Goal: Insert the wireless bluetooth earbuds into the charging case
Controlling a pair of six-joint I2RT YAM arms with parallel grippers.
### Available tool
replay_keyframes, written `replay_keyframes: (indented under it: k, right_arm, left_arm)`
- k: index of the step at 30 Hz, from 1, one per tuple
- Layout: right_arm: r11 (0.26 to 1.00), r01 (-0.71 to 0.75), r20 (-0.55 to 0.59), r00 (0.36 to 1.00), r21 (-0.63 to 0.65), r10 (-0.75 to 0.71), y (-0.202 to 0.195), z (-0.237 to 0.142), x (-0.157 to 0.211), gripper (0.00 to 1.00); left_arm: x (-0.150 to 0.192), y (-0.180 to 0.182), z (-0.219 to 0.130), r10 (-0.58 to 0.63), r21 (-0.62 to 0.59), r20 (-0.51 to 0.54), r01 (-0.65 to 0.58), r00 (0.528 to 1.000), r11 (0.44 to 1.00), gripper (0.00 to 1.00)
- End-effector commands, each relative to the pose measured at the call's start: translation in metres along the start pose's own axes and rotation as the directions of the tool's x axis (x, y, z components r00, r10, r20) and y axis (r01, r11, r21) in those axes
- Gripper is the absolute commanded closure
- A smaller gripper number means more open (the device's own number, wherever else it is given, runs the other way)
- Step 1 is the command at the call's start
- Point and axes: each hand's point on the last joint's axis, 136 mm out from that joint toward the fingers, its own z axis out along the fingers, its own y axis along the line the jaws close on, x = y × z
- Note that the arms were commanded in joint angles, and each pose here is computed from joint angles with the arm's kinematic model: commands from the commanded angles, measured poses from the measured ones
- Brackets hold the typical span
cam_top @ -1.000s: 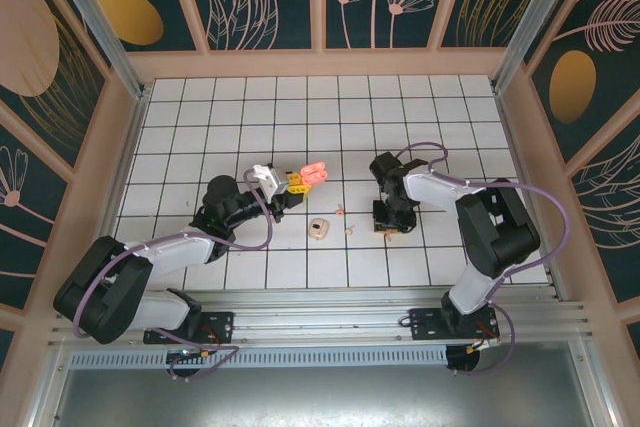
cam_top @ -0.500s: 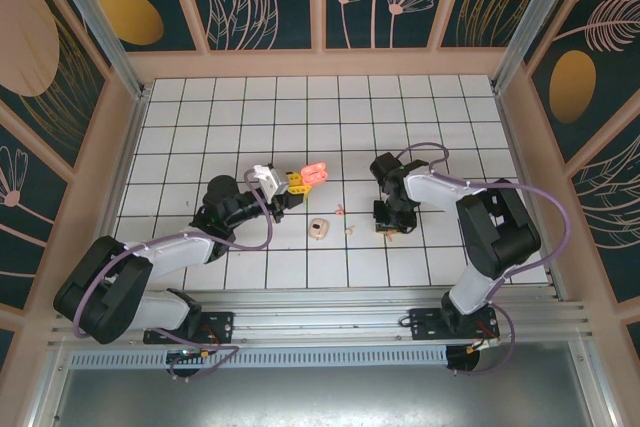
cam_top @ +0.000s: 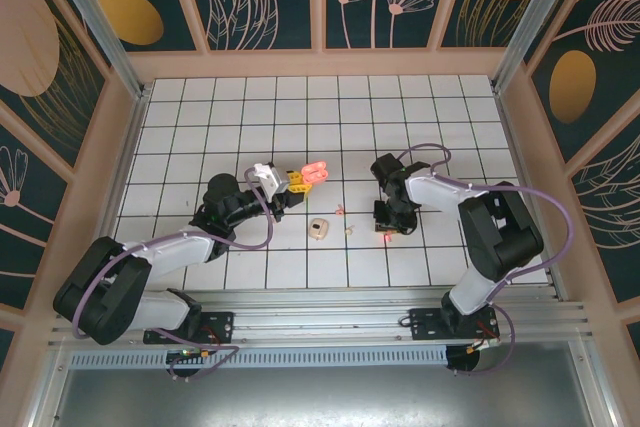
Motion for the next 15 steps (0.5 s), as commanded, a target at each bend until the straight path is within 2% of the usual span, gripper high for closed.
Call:
replay_keyframes:
  k: [1,6,15]
  right_arm:
    - [1.0,-0.03,0.033,0.999,-0.007,0.031,0.0,-0.005,0.0,0.72]
    - [0.994,-0.083,0.167,0.982,-0.071,0.094,0.005,-0.023,-0.018,0.73]
    - [0.942,-0.063,0.425,0.881,-0.331,0.209,0.041,-0.072,-0.054,0.74]
  left_arm:
    - [-0.016,-0.002,0.001,0.041,0.01,0.036,-0.041,0.999,0.999,0.94]
    - [-0.014,-0.001,0.002,0.033,0.008,0.041,-0.034,0.999,0.999,0.95]
    - [-0.007,0.006,0.008,0.013,-0.01,0.045,-0.012,0.999,1.0,0.95]
